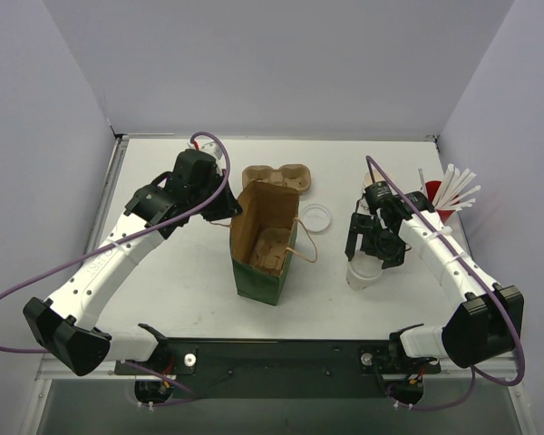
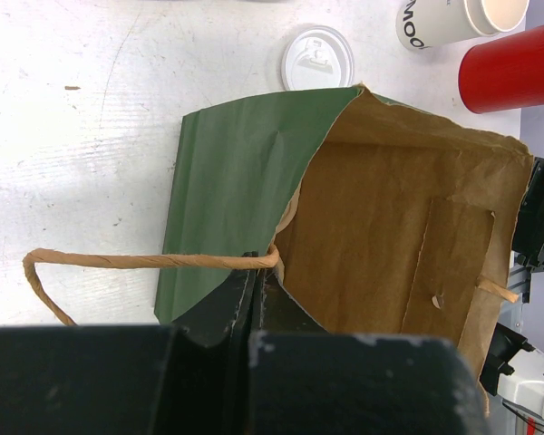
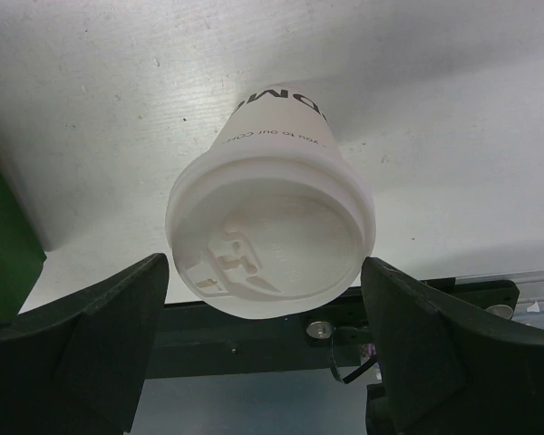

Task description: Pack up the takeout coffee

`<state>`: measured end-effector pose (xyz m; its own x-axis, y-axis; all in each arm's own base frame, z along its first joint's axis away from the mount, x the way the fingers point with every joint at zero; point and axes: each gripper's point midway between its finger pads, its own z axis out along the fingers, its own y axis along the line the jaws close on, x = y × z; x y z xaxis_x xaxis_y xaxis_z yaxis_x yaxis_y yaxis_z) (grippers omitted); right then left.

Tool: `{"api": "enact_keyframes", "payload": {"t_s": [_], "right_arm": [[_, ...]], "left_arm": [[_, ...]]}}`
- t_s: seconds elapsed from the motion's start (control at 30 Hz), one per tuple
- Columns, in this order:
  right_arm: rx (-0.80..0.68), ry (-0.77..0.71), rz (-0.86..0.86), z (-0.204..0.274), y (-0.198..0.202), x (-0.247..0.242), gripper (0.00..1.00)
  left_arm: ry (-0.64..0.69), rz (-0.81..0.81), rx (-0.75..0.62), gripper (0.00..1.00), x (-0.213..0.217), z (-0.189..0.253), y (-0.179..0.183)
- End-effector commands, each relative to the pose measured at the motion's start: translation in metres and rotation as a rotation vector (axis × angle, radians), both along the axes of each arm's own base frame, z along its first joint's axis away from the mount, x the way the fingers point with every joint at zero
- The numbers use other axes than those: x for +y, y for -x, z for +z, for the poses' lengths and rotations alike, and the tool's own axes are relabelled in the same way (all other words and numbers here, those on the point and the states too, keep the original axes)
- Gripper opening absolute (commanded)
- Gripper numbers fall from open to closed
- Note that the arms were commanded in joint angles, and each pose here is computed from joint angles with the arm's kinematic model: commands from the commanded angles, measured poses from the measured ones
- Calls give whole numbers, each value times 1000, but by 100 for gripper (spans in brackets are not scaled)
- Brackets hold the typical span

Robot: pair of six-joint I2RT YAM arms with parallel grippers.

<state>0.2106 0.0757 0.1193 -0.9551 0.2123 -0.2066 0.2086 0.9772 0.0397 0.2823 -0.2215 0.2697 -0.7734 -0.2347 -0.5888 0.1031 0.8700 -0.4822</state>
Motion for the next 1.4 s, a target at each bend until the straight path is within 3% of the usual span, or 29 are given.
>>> {"api": "enact_keyframes", "payload": {"t_s": [0.0,0.7,0.97,1.07,1.37], "right_arm": [[47,21,4,2,11,-6,82],[78,64,12,-12,17,-10,80],[89,69,13,-14,19,-10,72],[92,66,15,-14,19,-9,65],[69,38,27,-1,14,-4,62]], "left_arm": [[45,2,-53,0,-3,21,-7],[42,4,-53,0,-3,20,-7],[43,3,-51,0,-4,20,-7],[44,5,-50,0,-3,20,-8],[34,-5,-40,0,-6,16,-9]]}}
